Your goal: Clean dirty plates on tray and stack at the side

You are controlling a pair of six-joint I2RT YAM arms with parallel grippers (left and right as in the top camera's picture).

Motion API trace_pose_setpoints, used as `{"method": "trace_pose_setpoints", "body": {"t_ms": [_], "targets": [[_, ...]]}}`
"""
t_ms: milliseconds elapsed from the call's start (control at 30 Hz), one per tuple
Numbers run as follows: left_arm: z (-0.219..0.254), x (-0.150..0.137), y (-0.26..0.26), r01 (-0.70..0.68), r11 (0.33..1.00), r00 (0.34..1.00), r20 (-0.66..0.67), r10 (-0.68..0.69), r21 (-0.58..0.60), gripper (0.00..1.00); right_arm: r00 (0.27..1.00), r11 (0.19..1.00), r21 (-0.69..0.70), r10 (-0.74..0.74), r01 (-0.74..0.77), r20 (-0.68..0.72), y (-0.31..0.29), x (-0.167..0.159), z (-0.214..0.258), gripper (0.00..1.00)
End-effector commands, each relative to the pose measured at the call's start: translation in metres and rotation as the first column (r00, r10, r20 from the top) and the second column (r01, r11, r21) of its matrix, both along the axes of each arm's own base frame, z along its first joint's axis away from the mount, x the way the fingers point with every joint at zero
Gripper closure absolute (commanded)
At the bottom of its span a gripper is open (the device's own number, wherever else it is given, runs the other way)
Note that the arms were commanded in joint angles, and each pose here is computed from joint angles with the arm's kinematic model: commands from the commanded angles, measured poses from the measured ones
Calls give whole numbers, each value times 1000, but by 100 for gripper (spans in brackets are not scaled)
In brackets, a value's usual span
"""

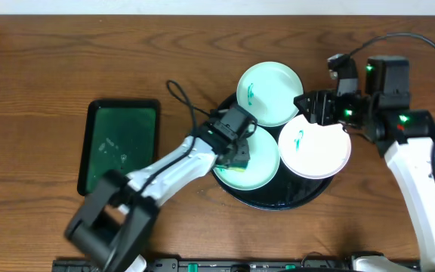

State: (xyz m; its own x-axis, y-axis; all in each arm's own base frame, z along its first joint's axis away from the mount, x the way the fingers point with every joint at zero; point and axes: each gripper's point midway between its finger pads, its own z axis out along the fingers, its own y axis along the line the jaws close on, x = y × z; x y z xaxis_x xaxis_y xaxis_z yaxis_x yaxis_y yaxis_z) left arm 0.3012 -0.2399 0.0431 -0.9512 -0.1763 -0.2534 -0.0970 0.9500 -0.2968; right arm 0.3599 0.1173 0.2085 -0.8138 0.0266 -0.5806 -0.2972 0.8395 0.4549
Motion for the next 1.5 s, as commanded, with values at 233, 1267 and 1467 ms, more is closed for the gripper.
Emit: {"method": "trace_pose_setpoints", "body": {"t_ms": [233,1267,1467], "targets": [[50,8,32,-2,1000,995,99,2,-5,42,960,966,-75,236,-249,-153,47,0,-89,66],[32,13,29,70,997,993,96,-73,40,42,905,897,-289,219,-333,-364,59,-10,-205,83],[-2,17,13,98,995,994,43,-99,13,46,900,902,-284,202,-324,-385,59,-12,-211,93]]}}
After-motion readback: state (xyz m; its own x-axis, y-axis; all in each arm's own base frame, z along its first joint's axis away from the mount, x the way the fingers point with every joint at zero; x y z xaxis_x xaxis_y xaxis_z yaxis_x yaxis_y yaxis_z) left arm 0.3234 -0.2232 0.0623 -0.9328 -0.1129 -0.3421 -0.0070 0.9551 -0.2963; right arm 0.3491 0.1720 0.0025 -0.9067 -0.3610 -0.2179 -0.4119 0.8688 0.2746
